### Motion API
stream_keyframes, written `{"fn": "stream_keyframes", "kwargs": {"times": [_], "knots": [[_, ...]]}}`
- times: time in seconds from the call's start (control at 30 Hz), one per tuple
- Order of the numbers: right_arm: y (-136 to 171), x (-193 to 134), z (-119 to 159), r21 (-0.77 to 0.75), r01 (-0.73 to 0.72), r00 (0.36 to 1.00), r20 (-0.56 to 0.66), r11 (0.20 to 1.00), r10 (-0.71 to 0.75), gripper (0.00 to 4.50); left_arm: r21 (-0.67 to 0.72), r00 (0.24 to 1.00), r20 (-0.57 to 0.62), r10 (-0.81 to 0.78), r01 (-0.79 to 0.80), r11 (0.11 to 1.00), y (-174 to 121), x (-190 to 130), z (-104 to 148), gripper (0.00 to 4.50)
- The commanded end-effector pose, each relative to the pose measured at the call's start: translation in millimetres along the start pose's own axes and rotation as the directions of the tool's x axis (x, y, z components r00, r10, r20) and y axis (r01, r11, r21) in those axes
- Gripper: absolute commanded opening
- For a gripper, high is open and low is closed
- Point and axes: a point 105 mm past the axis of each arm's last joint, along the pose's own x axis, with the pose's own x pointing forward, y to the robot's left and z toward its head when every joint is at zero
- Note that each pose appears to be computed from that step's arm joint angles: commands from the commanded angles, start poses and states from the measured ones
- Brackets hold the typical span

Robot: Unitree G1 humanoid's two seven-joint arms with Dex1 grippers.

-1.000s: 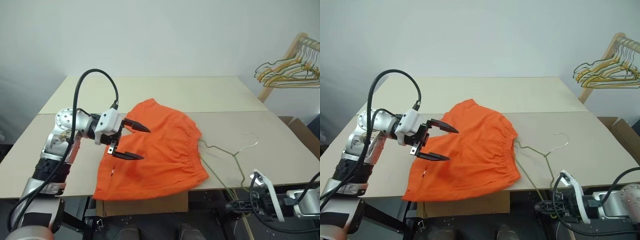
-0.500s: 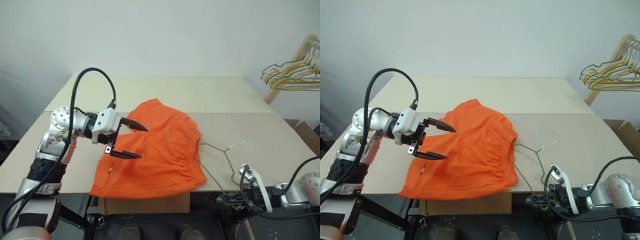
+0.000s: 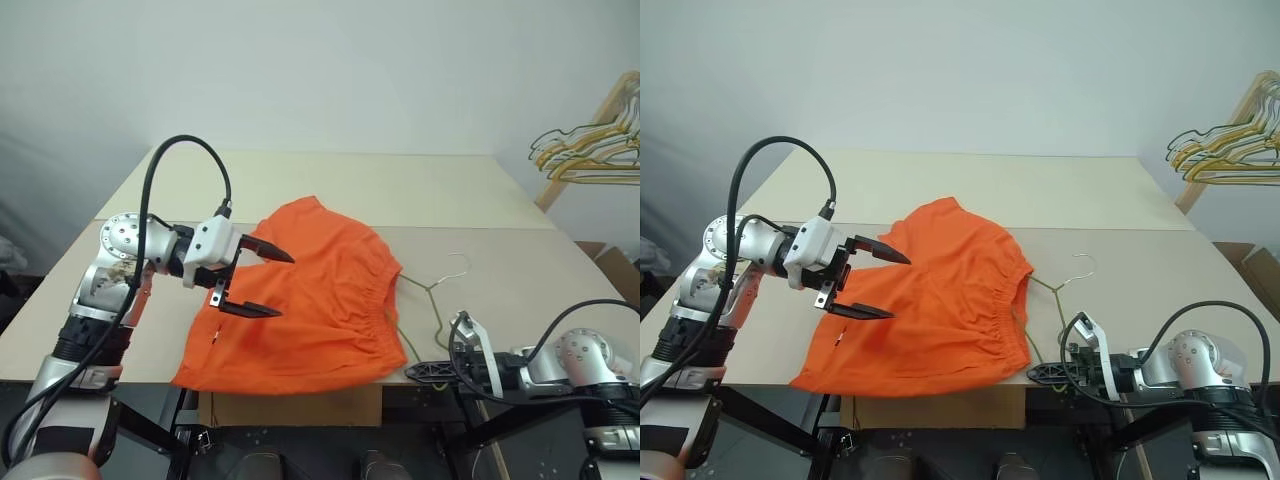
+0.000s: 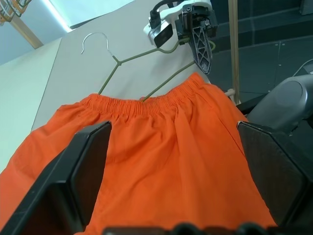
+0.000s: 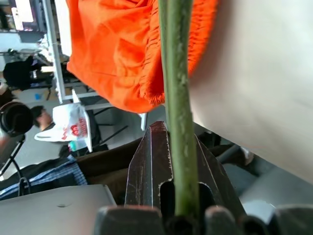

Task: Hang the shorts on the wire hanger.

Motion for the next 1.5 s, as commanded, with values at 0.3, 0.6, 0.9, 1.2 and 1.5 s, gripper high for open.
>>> {"fn": "stream_keyframes", "kwargs": {"times": [0.3,0.6,0.9,1.2,1.5], "knots": [[0,3,38,0.015,-0.011,0.992,0.126,1.0,0.009,0.0,0.053,1.0,-0.011,0.013,-0.013,0.999,4,-3,7,4.45],[1,7,48,-0.213,0.158,0.982,0.14,0.964,-0.13,0.0,0.057,1.0,-0.01,0.016,-0.015,0.998,7,-2,6,4.45],[23,-22,75,-0.654,0.535,0.841,0.356,0.534,-0.406,0.0,0.078,0.999,-0.023,0.033,-0.031,0.996,18,-7,6,4.45],[61,-45,116,-0.725,0.632,0.756,0.497,0.276,-0.426,0.0,0.139,0.998,-0.033,0.05,-0.045,0.989,40,-9,9,4.45],[103,-33,106,-0.86,0.504,0.81,0.437,0.083,-0.391,0.0,0.266,0.981,-0.013,0.193,-0.183,0.946,90,-25,39,4.45]]}}
